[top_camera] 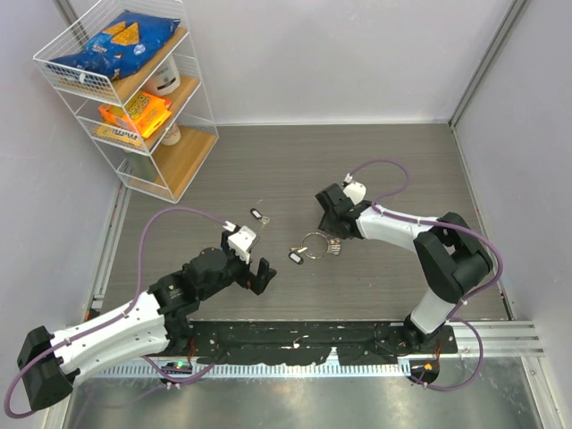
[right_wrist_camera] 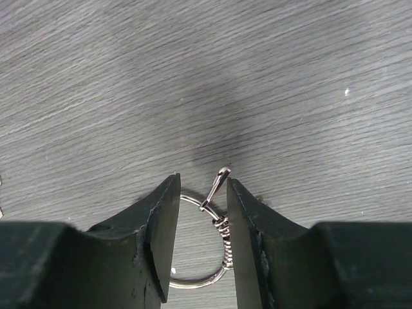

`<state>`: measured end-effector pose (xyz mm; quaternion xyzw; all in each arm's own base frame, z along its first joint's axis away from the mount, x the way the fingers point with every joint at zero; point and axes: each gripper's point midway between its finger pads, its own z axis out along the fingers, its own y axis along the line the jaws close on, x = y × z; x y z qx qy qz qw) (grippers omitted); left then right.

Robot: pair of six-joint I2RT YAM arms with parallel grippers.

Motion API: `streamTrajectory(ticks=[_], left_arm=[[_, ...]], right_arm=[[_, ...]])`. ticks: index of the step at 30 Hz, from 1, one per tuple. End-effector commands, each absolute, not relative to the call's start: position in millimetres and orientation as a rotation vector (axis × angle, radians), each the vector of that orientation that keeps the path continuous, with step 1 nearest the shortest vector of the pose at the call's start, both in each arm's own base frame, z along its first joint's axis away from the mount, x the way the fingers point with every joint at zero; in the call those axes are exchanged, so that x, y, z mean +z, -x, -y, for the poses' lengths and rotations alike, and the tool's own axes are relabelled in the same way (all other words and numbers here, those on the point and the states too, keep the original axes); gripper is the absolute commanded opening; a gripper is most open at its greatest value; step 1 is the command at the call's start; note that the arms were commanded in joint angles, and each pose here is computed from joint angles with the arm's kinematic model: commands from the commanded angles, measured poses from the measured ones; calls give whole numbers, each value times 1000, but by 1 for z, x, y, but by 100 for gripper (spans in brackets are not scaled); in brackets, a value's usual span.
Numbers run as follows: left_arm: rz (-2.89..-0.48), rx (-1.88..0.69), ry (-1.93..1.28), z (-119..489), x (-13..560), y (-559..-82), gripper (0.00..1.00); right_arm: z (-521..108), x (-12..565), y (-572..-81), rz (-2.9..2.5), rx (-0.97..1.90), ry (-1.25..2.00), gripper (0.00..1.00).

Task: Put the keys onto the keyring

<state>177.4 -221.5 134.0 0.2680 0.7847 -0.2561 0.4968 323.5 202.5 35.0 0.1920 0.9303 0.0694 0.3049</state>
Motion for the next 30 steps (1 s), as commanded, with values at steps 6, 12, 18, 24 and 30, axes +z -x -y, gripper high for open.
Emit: streamTrajectory(ticks=[6, 12, 18, 24, 30], left_arm=[[-1841, -657, -645, 229, 148, -180, 99], [-1840, -657, -644, 229, 149, -180, 99], [-1840, -652, -643, 228, 148, -181, 99], [-1842, -650, -643, 228, 148, -181, 99], [-1846, -648, -645, 228, 146, -181, 99]], right_arm=[[-185, 28, -329, -2421, 116, -593, 38], [-185, 26, -330, -2426, 119, -606, 34], [-185, 24, -332, -2425, 119, -613, 26], [-185, 21, -332, -2430, 125, -623, 22], [-184, 21, -331, -2424, 126, -622, 8]])
